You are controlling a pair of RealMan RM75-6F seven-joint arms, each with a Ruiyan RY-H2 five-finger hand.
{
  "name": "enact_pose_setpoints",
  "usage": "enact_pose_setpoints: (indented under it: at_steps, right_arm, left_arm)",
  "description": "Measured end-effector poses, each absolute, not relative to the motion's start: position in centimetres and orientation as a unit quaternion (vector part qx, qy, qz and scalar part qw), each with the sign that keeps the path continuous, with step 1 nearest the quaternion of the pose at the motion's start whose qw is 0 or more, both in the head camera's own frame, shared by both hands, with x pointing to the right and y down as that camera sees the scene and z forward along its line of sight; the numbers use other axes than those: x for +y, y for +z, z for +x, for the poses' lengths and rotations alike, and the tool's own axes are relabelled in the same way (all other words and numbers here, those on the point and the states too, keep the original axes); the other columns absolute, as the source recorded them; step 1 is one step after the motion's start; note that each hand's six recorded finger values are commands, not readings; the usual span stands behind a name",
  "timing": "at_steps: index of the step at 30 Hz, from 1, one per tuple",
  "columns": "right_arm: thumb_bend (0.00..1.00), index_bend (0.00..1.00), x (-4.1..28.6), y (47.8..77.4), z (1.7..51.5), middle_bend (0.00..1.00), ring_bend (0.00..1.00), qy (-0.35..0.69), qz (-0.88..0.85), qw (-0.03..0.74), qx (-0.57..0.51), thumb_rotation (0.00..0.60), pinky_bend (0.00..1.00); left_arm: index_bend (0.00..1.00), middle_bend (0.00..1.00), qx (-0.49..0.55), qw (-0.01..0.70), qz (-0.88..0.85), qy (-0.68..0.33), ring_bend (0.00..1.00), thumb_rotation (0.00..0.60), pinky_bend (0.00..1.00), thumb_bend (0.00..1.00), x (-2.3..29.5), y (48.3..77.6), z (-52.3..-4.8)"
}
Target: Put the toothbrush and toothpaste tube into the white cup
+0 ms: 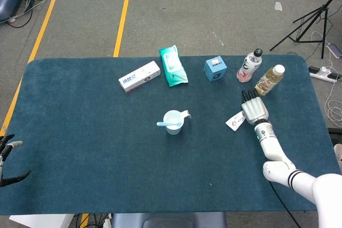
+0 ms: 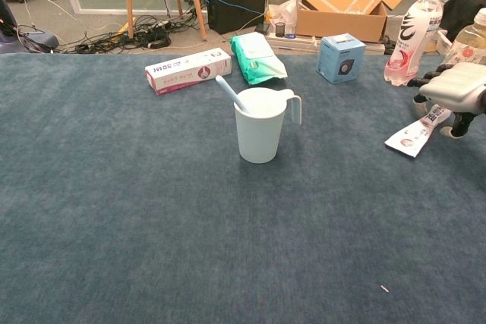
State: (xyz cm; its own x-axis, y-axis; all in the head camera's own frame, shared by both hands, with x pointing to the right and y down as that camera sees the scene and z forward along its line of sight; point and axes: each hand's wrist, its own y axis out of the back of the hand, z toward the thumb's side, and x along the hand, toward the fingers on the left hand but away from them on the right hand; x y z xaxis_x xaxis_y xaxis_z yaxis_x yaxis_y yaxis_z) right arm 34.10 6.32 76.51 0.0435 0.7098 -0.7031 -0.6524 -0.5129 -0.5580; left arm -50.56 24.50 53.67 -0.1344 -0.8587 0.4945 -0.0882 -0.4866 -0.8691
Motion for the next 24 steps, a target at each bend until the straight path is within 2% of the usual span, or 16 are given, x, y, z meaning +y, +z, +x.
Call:
enact_pose_setpoints:
  at_steps: [5,11,24]
  right_arm:
    - [0.26,0.52,6.7,76.7,34.0,0.00,0.00,0.689,-0.531,0.492,-0.025,0.600,0.04]
    - [0.26,0.57,7.4,76.6,33.6,0.00,0.00,0.683,-0.540,0.492,-0.024,0.600,0.04]
    - [0.28,0.62,8.7,76.1,33.1,0.00,0.00,0.669,-0.576,0.466,-0.060,0.600,0.04]
  left_arm:
    - [0.25,0.14,0.406,0.304,-0.584,-0.634,0.09,0.600,0.10,0.00,24.5,53.6,-50.5]
    - [0.25,0.14,0.405,0.306,-0.584,-0.634,0.09,0.600,0.10,0.00,24.5,53.6,-50.5]
    - [0.25,0.14,0.404,0.307,-0.583,-0.635,0.09,0.600,0.10,0.00,24.6,53.6,-50.4]
